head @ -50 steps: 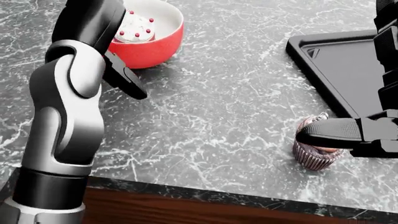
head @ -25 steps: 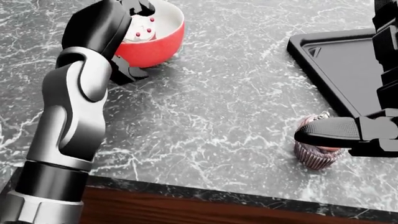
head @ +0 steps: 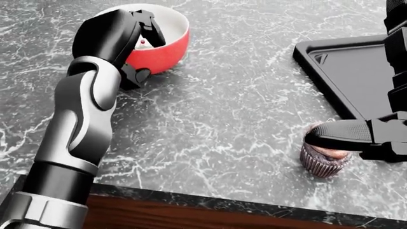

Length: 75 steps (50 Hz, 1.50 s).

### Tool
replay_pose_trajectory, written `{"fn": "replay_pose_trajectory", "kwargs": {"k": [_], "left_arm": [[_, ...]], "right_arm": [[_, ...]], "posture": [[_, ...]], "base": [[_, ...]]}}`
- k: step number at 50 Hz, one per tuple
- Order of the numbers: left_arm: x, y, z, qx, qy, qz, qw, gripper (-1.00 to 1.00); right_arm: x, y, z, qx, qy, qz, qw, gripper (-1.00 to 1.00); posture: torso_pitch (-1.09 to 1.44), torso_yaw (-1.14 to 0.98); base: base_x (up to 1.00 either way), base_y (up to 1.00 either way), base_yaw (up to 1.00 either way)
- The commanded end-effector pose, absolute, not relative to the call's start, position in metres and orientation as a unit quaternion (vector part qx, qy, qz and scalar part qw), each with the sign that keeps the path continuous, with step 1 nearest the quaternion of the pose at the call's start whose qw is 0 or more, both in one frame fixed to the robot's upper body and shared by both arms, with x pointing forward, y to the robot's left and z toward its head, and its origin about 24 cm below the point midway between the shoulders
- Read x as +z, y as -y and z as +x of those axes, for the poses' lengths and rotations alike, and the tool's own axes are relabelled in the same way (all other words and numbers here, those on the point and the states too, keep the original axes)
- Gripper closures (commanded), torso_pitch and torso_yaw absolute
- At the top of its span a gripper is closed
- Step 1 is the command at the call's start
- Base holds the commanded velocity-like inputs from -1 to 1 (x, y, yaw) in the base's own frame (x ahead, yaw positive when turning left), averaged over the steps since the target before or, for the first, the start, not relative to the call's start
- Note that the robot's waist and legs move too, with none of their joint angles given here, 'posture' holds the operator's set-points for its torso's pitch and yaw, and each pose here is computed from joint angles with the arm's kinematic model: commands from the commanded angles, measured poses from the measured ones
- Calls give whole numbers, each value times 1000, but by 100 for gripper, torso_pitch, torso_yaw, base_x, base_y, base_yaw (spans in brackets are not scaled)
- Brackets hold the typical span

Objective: Pick up the bowl with cake and place it on the tray. Pick up the cupcake and place it on the tray.

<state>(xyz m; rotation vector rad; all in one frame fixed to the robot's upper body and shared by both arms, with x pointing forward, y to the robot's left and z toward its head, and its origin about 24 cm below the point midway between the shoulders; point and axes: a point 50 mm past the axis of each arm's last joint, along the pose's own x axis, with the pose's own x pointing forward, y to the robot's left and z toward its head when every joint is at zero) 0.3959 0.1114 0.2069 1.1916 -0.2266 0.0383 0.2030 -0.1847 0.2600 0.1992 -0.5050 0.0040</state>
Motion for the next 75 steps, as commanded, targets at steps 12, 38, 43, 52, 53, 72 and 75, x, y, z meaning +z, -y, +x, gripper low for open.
{"fn": "replay_pose_trajectory", "kwargs": {"k": [12,38,43,52,53,72,75], "left_arm": [[210,-110,407,33,95,573,813,13],[278,-109,386,48,148,556,816,100],[304,-107,369,48,170,549,817,100],[333,-101,329,25,196,536,820,100],[334,-100,326,22,197,534,822,100],[335,-99,314,18,205,543,814,100],[336,-101,314,21,205,545,813,100]], "right_arm": [[269,186,198,2,282,97,955,-100],[267,185,199,3,279,98,955,-100],[267,186,199,3,279,96,955,-100],[268,196,198,11,265,65,962,-100],[268,196,198,18,259,55,964,-100],[299,195,193,72,216,-128,965,-100],[304,195,194,77,210,-168,960,-100]], "posture": [[0,0],[0,0],[0,0],[0,0],[0,0],[0,0],[0,0]], "base": [[0,0,0],[0,0,0],[0,0,0],[0,0,0],[0,0,0],[0,0,0],[0,0,0]]}}
